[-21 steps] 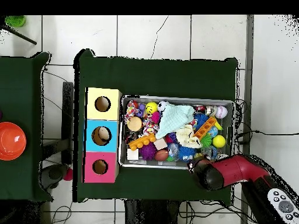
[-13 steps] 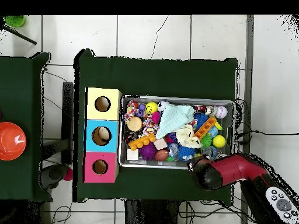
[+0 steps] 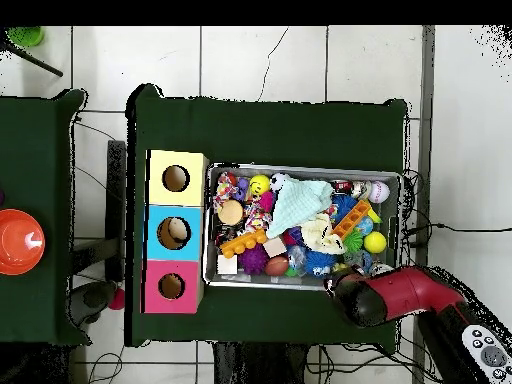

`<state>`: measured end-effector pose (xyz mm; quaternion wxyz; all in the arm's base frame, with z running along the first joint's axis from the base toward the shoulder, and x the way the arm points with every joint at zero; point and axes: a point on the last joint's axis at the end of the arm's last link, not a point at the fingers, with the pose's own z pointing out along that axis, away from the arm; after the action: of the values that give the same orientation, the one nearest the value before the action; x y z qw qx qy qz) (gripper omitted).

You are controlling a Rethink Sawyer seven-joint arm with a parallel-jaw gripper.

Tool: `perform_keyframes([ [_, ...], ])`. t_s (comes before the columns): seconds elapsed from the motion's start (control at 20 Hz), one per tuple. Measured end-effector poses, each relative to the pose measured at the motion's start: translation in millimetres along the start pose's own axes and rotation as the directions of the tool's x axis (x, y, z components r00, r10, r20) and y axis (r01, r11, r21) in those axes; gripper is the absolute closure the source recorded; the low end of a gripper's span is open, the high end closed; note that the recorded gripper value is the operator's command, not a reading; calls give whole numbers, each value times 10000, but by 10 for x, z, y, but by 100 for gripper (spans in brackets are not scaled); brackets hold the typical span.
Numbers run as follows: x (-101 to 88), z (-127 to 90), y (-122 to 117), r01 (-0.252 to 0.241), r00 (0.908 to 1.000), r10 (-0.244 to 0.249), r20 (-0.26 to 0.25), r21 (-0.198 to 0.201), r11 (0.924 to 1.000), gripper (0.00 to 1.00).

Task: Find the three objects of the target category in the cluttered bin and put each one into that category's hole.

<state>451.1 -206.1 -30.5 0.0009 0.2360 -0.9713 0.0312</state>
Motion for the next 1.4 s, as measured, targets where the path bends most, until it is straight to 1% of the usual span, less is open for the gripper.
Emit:
perform_keyframes([
  [0.05, -6, -11, -8, -132, 9999, 132, 23, -56, 9999, 100],
  [0.1, -18, -45, -31, -467, 9989, 469, 84, -198, 9987, 100],
  [0.2, -28, -99, -67, -936, 9954, 942, 148, -402, 9948, 100],
  [0.25, -35, -139, -93, -1249, 9919, 1260, 175, -544, 9907, 100],
  [0.3, -42, -212, -141, -1723, 9845, 1741, 189, -753, 9822, 100],
  [0.35, -50, -262, -171, -1981, 9796, 2003, 178, -863, 9764, 100],
  [0.5, -77, -405, -260, -2491, 9677, 2517, 128, -1028, 9630, 100],
  [0.55, -87, -452, -290, -2614, 9645, 2638, 104, -1042, 9596, 100],
  [0.65, -121, -563, -363, -2779, 9599, 2801, 90, -997, 9554, 100],
  [0.8, -155, -644, -412, -2857, 9576, 2880, 115, -947, 9536, 100],
  [0.85, -184, -706, -441, -2920, 9556, 2943, 122, -935, 9518, 100],
  [1.0, -235, -790, -463, -3027, 9521, 3055, 145, -992, 9479, 100],
  [1.05, -299, -882, -476, -3178, 9466, 3218, 186, -1125, 9415, 100],
  [1.1, -324, -917, -478, -3255, 9438, 3300, 195, -1202, 9379, 100],
  [1.2, -387, -1002, -474, -3461, 9357, 3524, 189, -1451, 9269, 100],
  [1.25, -406, -1027, -470, -3527, 9329, 3596, 183, -1540, 9230, 100],
  [1.4, -494, -1150, -441, -3879, 9167, 3993, 140, -2083, 8979, 100],
])
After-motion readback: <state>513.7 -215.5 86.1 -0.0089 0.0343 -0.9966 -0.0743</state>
